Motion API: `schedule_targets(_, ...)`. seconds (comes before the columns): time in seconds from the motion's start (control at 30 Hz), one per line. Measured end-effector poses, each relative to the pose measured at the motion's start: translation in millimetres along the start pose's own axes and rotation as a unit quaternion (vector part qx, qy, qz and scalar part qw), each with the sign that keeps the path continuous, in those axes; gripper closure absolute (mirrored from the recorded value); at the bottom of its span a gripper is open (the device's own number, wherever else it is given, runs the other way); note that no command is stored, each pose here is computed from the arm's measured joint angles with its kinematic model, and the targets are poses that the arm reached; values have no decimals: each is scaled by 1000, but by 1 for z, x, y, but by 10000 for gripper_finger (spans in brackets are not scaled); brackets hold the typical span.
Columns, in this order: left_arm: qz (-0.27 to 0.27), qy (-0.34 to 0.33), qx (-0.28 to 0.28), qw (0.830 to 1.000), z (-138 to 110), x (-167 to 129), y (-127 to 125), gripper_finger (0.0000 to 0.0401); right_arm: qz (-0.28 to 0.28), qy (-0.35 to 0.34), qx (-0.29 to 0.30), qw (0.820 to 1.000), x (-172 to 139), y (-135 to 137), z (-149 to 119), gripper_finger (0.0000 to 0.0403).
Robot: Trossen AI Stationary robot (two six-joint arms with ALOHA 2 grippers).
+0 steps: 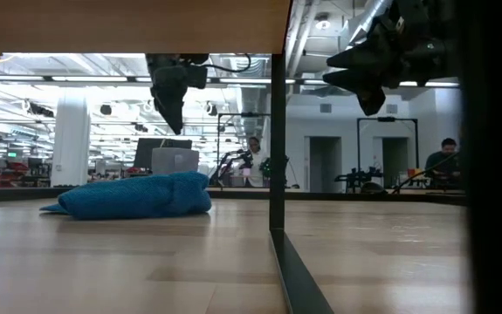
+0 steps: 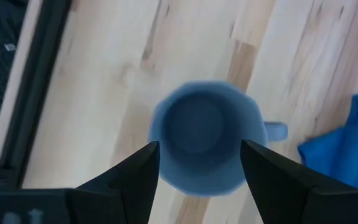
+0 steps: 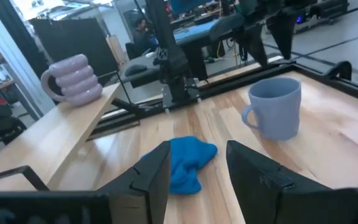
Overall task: Stack small to large cups/mugs on shelf
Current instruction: Put the top blue cup on the shelf
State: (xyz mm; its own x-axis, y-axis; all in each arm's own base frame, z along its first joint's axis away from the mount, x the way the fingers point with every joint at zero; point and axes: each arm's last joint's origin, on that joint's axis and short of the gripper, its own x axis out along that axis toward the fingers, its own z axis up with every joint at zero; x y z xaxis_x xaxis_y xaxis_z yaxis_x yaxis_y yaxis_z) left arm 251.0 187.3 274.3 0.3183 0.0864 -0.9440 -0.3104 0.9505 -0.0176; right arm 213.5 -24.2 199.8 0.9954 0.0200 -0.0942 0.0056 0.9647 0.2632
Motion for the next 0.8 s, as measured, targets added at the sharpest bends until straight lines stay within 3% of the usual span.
schedule_targets(0.23,3,3,11,1000,1,4,2,186,-9,-2,-37,999,-1,-4,1,225)
schedule_targets(0.53,32,37,6,999,3,21,9,186,-15,-2,-15,1000,-1,-6,1,227)
schedule_targets(0.8,16,90,1,996,2,49,13,186,-3,5,-3,1000,0,-2,-1,226)
